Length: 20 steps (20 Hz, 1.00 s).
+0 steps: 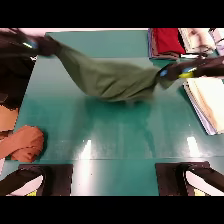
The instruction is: Fold the shirts.
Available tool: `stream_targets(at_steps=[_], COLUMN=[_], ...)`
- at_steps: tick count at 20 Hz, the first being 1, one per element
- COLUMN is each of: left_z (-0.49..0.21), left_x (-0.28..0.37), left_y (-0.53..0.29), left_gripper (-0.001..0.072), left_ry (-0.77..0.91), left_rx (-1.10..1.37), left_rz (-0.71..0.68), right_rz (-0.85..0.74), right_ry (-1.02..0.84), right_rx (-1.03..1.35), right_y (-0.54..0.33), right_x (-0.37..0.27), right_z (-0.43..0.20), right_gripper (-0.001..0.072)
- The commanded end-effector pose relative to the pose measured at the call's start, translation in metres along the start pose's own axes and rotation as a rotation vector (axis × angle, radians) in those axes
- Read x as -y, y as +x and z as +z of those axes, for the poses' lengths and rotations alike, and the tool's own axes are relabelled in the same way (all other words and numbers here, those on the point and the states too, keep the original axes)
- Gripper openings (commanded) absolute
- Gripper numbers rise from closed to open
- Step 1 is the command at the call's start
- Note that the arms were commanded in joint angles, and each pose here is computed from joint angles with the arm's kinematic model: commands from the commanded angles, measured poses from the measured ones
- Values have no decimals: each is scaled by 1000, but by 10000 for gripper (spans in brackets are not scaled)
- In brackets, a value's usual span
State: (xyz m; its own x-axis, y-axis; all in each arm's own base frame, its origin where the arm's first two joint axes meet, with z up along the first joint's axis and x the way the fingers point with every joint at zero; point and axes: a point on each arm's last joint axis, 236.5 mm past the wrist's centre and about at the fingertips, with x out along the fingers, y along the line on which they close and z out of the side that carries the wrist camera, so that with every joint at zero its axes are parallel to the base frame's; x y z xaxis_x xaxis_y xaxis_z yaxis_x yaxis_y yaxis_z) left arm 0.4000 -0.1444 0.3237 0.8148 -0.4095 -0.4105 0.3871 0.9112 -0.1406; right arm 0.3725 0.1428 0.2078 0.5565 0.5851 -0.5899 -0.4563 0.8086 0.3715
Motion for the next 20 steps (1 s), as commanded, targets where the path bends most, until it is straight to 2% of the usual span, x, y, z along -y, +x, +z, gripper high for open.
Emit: stream_targets(at_steps=[1,5,7,9,12,15,18,20], left_z=[84,118,126,124,100,45,-46,-111], left_x=[27,50,53,48,29,-7,-37,-53], left_y=[-138,-235,-247,-226,-140,-18,104,163], left_gripper=[24,24,24,24,24,25,26,26], left_ry=[90,132,139,136,132,125,68,5], left_rx=[327,536,573,533,321,16,-300,-478], left_rz=[22,12,12,15,23,55,46,47], right_rz=[-80,-183,-221,-219,-183,-240,-348,-340], right_ry=[-98,-133,-132,-110,3,131,167,216], right_rx=[170,288,312,285,170,-82,-337,-436], right_y=[-112,-187,-205,-203,-162,-82,1,48], right_x=[-39,-61,-62,-58,-27,31,88,110], right_z=[37,49,53,54,47,5,-54,-84], right_gripper=[14,14,14,14,14,14,14,14])
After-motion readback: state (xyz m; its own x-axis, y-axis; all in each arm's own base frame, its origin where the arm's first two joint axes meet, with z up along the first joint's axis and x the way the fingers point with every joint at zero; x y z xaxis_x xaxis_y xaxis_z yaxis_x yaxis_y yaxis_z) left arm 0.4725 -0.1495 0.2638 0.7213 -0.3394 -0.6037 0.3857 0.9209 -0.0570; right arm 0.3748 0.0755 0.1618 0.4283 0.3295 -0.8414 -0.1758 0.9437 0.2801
